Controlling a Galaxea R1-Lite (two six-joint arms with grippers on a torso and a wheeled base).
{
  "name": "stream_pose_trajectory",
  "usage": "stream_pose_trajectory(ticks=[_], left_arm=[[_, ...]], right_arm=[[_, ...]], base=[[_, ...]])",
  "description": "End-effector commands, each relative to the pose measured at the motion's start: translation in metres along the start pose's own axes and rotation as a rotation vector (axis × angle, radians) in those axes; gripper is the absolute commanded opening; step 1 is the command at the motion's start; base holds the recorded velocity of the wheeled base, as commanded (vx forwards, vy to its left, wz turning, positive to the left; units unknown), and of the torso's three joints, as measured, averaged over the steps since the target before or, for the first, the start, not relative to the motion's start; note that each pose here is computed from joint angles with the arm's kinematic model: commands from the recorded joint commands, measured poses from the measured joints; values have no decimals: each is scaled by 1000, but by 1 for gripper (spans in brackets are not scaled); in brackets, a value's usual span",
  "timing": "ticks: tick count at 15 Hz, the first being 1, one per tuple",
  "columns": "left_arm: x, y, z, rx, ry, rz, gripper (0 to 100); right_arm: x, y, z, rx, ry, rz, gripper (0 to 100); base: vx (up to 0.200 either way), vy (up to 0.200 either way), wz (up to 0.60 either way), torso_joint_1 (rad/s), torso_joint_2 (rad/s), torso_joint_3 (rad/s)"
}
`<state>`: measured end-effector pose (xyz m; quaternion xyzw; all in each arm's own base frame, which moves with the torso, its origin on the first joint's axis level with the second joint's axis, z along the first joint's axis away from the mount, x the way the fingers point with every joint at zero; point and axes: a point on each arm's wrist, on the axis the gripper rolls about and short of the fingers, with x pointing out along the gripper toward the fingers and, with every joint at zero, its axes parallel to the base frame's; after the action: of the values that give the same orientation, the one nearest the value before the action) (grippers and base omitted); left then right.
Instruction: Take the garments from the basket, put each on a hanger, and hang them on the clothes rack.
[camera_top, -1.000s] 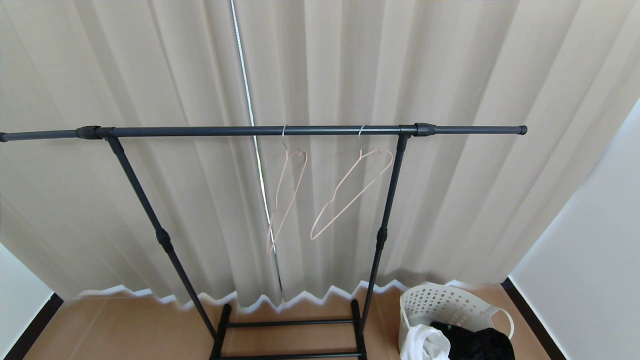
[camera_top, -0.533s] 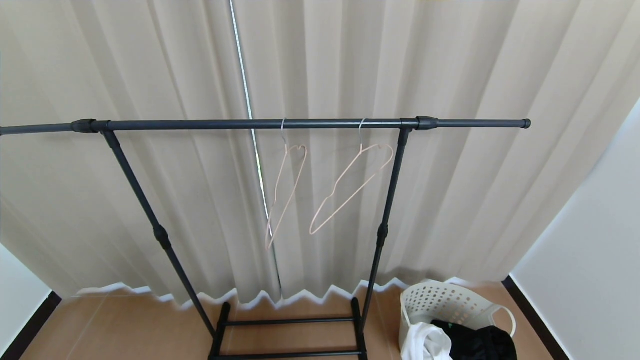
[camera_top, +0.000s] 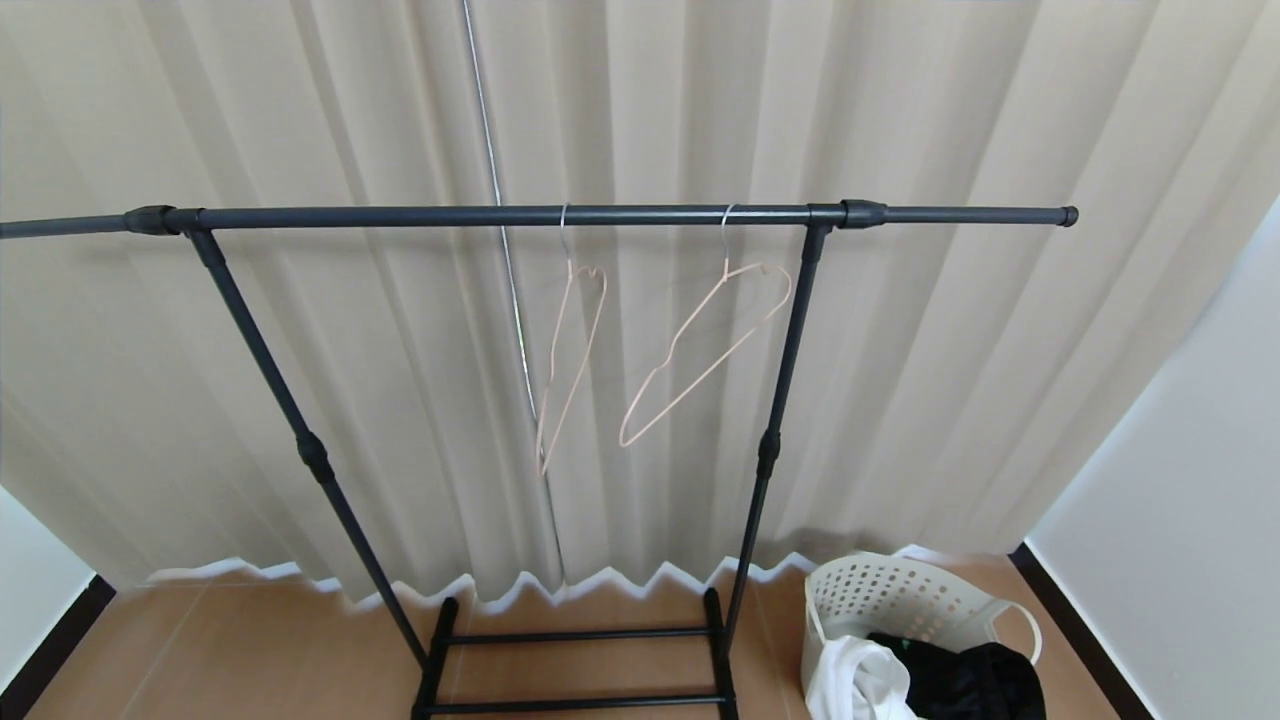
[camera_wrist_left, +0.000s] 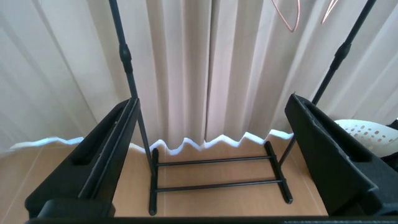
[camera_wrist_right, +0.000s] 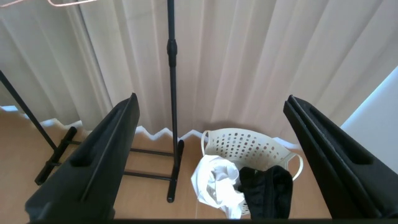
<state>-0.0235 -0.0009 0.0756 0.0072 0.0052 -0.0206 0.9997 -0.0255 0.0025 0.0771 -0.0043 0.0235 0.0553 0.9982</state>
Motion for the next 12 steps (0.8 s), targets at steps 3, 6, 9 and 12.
stream_pose_trajectory(ticks=[3, 6, 9, 12], left_arm=[[0, 0, 0, -1, 2, 0, 100], [0, 0, 0, 1, 2, 0, 100], [0, 0, 0, -2, 2, 1, 100], [0, 0, 0, -2, 2, 3, 100]], right_arm=[[0, 0, 0, -1, 0, 0, 100], [0, 0, 0, 4, 0, 2, 100], [0, 0, 0, 3, -2, 2, 100], [0, 0, 0, 4, 0, 0, 100]], base=[[0, 0, 0, -146, 346, 199], [0, 0, 0, -159, 372, 222], [0, 0, 0, -157, 401, 237], [0, 0, 0, -189, 499, 315]])
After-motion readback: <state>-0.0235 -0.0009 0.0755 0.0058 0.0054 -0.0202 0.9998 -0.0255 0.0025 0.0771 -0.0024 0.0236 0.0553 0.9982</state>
